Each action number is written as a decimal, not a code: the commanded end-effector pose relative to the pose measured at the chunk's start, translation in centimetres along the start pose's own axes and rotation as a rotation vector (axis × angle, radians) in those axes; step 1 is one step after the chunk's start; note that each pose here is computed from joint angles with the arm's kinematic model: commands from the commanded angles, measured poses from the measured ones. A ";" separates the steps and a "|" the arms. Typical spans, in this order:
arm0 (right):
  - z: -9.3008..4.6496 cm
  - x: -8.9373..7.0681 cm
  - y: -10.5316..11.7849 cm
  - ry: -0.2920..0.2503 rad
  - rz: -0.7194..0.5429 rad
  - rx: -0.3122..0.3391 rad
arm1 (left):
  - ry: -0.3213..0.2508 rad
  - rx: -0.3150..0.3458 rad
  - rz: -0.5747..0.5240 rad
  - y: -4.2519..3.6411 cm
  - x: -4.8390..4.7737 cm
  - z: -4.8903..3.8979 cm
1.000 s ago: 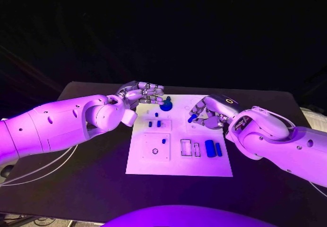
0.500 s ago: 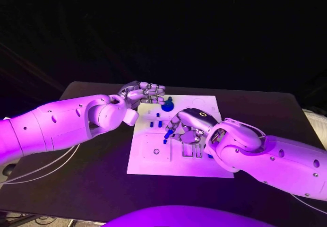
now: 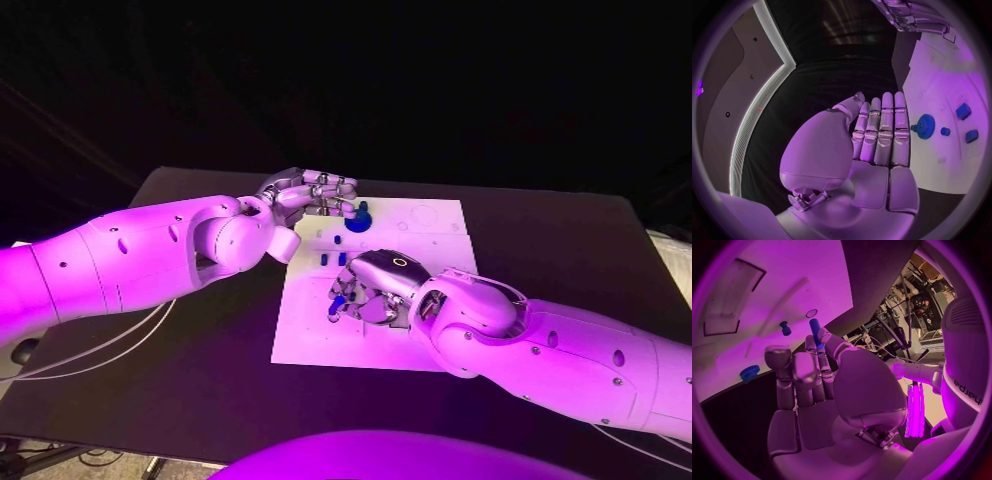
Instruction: Assemble the parts on the task board
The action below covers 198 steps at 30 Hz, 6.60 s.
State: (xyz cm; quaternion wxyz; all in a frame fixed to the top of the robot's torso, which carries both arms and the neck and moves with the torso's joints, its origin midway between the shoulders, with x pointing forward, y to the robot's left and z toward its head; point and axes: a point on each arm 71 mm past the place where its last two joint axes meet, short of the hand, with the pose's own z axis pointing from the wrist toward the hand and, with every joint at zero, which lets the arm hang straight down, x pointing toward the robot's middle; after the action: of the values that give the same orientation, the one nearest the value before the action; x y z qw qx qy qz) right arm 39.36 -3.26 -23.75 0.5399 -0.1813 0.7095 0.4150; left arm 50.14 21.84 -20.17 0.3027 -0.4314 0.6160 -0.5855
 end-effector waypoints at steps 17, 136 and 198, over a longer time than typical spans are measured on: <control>0.4 0.9 0.0 0.046 -0.080 0.007 | 0.025 0.009 -0.009 -0.08 0.39 0.16; -11.6 -1.6 -9.5 0.109 0.036 0.656 | 0.017 0.001 -0.011 0.43 -0.10 -0.14; -7.7 -0.3 -5.3 0.110 0.165 0.552 | 0.016 -0.007 -0.011 0.50 0.07 -0.10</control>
State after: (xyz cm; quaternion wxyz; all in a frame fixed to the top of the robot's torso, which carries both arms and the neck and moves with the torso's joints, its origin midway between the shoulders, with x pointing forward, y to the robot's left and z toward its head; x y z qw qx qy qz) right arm 38.48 -12.48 -24.84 0.4951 0.0202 0.8312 0.2522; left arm 49.97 21.96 -20.75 0.2954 -0.4335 0.6202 -0.5833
